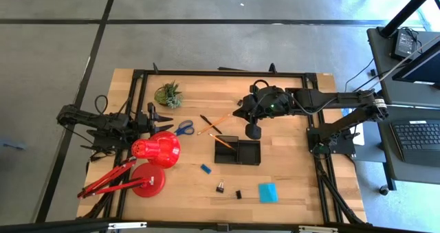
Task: Pick and place office supplies into organizer
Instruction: Put the orange pencil into the black desk organizer
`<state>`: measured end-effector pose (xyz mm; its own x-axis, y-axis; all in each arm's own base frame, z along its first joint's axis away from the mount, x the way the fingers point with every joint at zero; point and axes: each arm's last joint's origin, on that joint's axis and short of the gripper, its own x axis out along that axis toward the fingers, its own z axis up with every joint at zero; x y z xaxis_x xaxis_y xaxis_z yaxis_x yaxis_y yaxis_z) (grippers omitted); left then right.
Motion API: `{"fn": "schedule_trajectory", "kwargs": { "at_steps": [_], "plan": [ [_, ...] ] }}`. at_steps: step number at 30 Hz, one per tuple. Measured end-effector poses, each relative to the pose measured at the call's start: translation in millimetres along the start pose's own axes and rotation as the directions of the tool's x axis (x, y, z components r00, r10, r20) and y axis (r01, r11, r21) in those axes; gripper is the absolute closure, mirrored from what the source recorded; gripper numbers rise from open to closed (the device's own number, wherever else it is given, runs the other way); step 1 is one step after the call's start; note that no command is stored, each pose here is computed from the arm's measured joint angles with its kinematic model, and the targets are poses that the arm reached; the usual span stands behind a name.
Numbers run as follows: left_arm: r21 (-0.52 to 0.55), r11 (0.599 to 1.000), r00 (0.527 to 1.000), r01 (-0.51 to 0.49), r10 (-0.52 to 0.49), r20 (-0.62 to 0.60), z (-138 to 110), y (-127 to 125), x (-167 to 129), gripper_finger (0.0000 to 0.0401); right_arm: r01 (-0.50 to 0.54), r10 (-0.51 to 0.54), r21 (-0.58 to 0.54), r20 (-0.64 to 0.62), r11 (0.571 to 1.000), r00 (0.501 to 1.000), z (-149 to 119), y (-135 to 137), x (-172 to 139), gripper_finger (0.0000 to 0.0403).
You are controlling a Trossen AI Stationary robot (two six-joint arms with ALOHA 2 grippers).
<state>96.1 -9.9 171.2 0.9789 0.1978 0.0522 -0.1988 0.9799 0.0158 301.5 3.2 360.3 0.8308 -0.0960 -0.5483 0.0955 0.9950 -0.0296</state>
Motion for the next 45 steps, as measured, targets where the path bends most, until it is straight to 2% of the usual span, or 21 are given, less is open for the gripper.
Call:
{"fn": "schedule_trajectory", "kwargs": {
  "at_steps": [14, 19, 23, 28, 34, 37, 42, 45],
  "plan": [
    [0.0, 1.0, 1.0, 0.0, 0.0, 0.0, 0.0, 0.0, 0.0, 0.029, 0.002, -0.002, -0.021, -0.003, 1.0, 1.0, -0.3, -0.1, -0.1, 0.0376],
    [0.0, 1.0, 1.0, 0.0, 0.0, 0.0, 0.0, 0.0, 0.0, 0.029, 0.056, -0.059, -0.067, -0.044, 0.996, 0.997, -4.1, -7.4, 0.2, 0.037],
    [0.0, 1.0, 1.0, 0.0, 0.0, 0.0, -0.1, 0.0, 0.0, 0.029, 0.099, -0.103, -0.046, -0.089, 0.994, 0.991, -7.9, -22.8, 3.6, 0.0334],
    [0.0, 1.0, 1.0, 0.0, 0.0, 0.0, -0.1, 0.0, 0.0, 0.029, 0.147, -0.157, -0.082, -0.135, 0.986, 0.978, -13.0, -44.0, 25.3, 0.0255],
    [0.0, 1.0, 1.0, 0.0, 0.0, 0.0, -0.1, 0.0, 0.0, 0.029, 0.131, -0.183, -0.319, -0.14, 0.939, 0.973, -16.3, -55.8, 51.5, 0.0187],
    [0.0, 1.0, 1.0, 0.0, 0.0, 0.0, 0.0, 0.0, 0.0, 0.029, 0.122, -0.186, -0.321, -0.179, 0.939, 0.966, -22.2, -58.4, 64.2, 0.0171],
    [0.0, 1.0, 1.0, 0.0, 0.0, 0.0, 0.0, 0.0, 0.0, 0.029, 0.071, -0.174, -0.344, -0.277, 0.936, 0.945, -38.1, -58.4, 91.3, 0.0167],
    [0.0, 1.0, 1.0, 0.0, 0.0, 0.0, 0.0, 0.0, 0.0, 0.029, -0.012, -0.1, -0.328, -0.323, 0.945, 0.941, -47.8, -62.2, 107.1, 0.0173]
  ]
}}
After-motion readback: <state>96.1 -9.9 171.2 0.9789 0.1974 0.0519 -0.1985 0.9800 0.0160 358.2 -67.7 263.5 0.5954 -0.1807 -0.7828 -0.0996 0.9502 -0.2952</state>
